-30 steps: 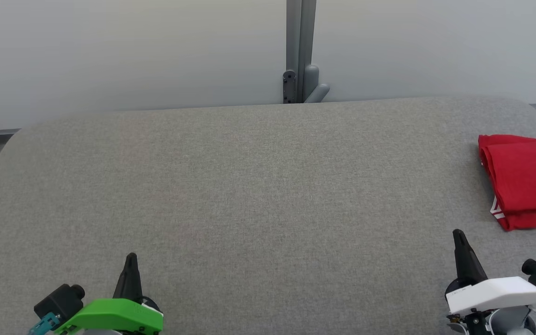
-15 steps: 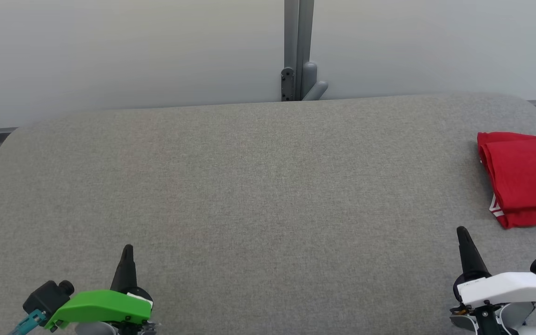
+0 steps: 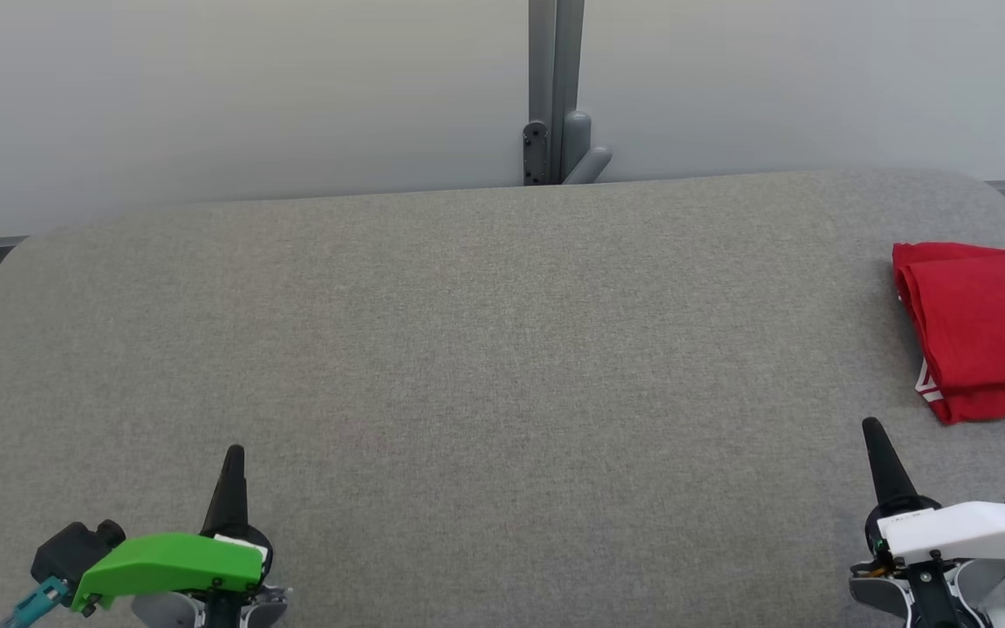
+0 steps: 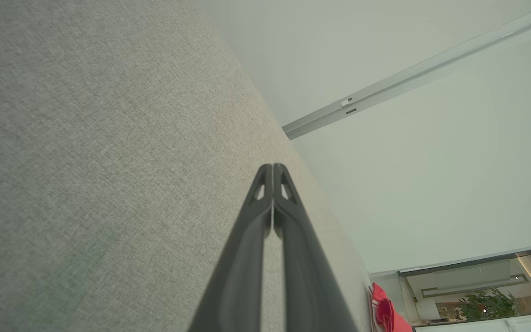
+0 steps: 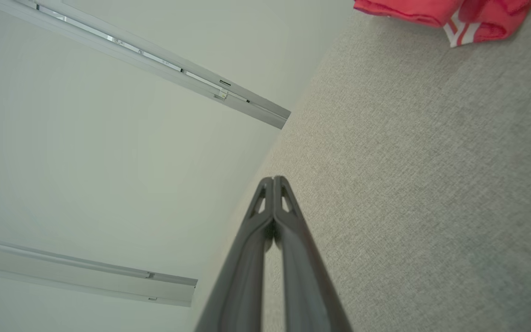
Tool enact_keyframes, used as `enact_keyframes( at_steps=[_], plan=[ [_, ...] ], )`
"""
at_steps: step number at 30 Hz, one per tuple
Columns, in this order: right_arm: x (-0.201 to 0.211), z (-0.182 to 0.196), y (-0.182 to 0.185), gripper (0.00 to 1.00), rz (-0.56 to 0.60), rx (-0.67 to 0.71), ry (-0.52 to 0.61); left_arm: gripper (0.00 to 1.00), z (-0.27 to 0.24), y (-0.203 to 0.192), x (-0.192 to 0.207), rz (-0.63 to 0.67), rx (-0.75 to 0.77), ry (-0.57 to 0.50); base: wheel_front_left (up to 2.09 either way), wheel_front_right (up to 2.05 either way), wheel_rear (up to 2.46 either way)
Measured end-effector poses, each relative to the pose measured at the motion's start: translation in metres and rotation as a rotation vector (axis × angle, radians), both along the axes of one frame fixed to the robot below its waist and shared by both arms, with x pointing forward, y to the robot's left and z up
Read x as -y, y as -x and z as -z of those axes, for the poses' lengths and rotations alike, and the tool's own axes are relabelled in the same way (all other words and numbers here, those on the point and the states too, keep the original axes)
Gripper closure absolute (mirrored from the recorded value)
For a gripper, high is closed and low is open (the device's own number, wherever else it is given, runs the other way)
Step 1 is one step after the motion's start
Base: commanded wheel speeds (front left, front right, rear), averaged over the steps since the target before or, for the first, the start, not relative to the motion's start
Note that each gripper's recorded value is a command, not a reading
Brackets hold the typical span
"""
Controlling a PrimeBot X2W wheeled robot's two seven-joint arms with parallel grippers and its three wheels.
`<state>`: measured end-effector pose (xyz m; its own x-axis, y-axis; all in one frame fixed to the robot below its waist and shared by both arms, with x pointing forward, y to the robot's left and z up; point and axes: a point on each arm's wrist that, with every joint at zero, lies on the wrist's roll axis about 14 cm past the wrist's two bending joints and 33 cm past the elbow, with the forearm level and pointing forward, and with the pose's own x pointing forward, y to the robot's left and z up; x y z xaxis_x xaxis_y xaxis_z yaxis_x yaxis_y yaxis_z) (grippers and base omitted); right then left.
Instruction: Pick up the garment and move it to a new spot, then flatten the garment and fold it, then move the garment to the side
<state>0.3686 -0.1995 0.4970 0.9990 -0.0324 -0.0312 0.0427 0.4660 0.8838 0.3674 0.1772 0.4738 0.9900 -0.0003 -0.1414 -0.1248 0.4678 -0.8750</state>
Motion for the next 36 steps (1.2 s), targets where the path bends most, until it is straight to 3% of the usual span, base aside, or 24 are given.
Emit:
enact_keyframes(
  at_steps=[36],
  plan=[
    [0.013, -0.004, -0.006, 1.0, 0.017, 0.02, -0.32, 1.0, -0.019, -0.017, -0.001, 0.003, 0.068, 0.321, 0.0, 0.0, 0.0]
  ],
)
